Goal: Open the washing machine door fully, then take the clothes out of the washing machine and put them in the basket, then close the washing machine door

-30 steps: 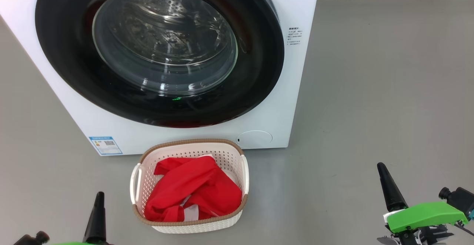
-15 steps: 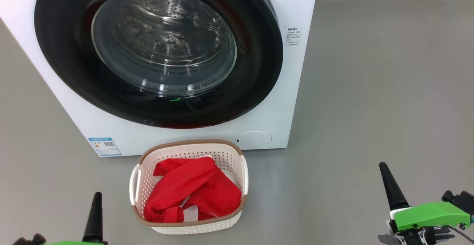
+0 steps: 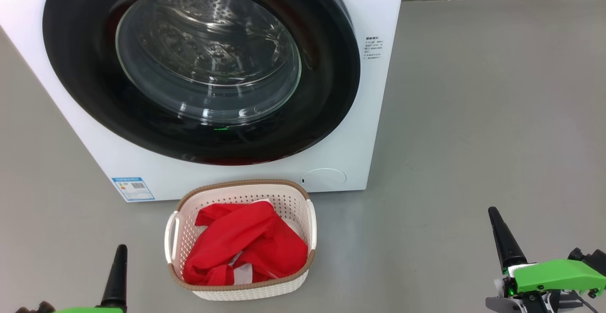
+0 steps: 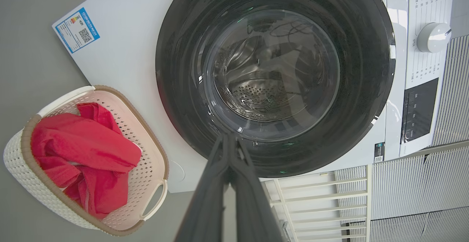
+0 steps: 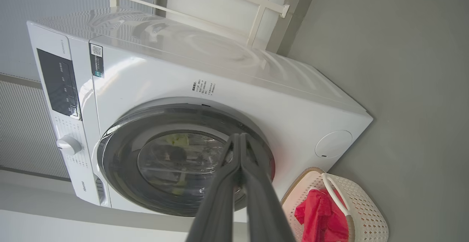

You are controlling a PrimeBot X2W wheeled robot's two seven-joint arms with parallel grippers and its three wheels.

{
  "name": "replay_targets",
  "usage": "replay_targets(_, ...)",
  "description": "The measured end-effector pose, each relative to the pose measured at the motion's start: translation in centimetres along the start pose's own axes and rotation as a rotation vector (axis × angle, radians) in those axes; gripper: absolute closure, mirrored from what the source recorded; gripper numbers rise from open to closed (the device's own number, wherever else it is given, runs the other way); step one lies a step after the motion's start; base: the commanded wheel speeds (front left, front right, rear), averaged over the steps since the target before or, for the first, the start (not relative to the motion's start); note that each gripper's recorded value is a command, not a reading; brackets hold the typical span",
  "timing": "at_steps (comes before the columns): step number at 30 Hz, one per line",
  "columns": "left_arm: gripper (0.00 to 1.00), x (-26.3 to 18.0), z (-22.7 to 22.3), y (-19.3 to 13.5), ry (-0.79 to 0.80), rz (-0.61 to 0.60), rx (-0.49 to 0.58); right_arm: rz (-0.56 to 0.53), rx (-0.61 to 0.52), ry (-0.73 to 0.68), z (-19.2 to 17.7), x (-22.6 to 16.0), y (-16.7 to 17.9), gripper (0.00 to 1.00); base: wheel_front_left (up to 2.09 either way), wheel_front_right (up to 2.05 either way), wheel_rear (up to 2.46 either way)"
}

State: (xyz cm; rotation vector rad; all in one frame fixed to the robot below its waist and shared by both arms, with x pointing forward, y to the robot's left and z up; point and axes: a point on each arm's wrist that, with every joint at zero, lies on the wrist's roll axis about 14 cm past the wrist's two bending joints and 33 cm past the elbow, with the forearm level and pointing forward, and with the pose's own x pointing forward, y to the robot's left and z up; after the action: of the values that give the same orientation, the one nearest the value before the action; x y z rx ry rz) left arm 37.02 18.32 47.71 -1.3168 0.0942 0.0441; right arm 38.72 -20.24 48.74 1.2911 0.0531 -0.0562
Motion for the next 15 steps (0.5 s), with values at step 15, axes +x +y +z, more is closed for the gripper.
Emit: replay_targets(15, 1.0, 0.41, 0.32, -0.35, 0.004, -0.011, -0.14, 0.013, 0.159, -0.011, 0.4, -0.14, 0.26, 1.0, 0.0, 0.0, 0.0)
